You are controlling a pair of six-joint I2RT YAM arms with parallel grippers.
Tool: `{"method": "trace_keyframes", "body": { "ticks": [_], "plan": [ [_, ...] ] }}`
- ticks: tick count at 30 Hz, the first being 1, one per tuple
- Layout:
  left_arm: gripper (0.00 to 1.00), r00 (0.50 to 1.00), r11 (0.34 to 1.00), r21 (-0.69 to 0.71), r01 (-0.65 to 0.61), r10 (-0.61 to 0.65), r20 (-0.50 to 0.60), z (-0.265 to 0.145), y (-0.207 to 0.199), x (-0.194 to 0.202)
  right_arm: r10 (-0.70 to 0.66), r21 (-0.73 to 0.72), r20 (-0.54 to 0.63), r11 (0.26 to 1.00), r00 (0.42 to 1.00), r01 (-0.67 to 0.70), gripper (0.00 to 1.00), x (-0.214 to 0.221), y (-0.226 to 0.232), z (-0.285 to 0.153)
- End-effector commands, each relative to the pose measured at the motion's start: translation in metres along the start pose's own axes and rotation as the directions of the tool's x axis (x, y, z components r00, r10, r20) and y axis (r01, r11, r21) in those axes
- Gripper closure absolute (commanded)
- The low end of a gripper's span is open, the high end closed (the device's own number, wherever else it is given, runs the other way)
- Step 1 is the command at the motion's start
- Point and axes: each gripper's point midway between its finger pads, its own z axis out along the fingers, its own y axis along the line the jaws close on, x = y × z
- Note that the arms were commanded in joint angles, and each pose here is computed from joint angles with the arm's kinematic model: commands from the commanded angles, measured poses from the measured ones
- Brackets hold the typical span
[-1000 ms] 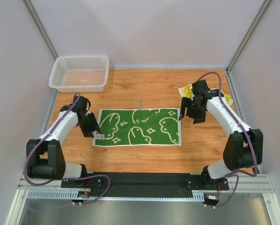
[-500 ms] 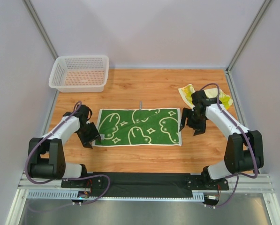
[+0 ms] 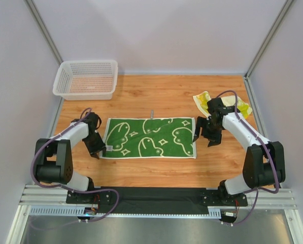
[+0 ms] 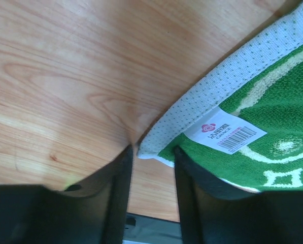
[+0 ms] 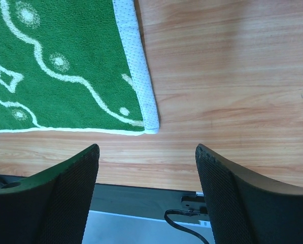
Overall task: Roll the towels
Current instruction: Flatten the towel, then fold the towel
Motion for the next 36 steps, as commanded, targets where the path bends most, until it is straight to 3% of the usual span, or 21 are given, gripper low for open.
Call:
{"method": "trace_keyframes", "body": {
  "ticks": [1, 6, 12, 21, 28, 34, 36],
  "plan": [
    [0.61, 0.998, 1.0, -0.01, -0.005, 0.006, 0.062, 0.006, -0.002, -0.019, -0.002, -0.06, 0.027, 0.998, 1.0, 0.004, 0.23, -0.004, 0.011, -0.003],
    [0.88, 0.998, 1.0, -0.003, -0.018, 0.018, 0.063, 0.005, -0.004, -0.02, 0.01, -0.072, -0.005, 0.997, 1.0, -0.01, 0.23, 0.003, 0.011, 0.007],
    [1.0, 0.998, 0.999, 0.038, -0.028, 0.026, 0.065, -0.002, -0.013, -0.024, 0.034, -0.08, -0.08, 0.996, 0.996, -0.04, 0.3, 0.018, 0.01, 0.018],
    [1.0, 0.998, 0.995, 0.084, -0.045, 0.041, 0.04, -0.007, -0.022, -0.022, 0.06, -0.123, -0.214, 0.988, 0.975, -0.088, 0.37, 0.051, 0.015, 0.041],
    [1.0, 0.998, 0.994, 0.094, -0.06, 0.057, 0.038, -0.009, -0.022, -0.019, 0.077, -0.094, -0.242, 0.99, 0.967, -0.102, 0.4, 0.056, 0.013, 0.064],
    [1.0, 0.998, 0.993, 0.103, -0.064, 0.06, 0.036, -0.01, -0.022, -0.017, 0.068, -0.081, -0.265, 0.992, 0.962, -0.093, 0.49, 0.058, 0.013, 0.076],
    [1.0, 0.997, 0.992, 0.107, -0.064, 0.06, 0.039, -0.011, -0.022, -0.016, 0.07, -0.071, -0.263, 0.993, 0.962, -0.091, 0.57, 0.057, 0.011, 0.077]
  ]
}}
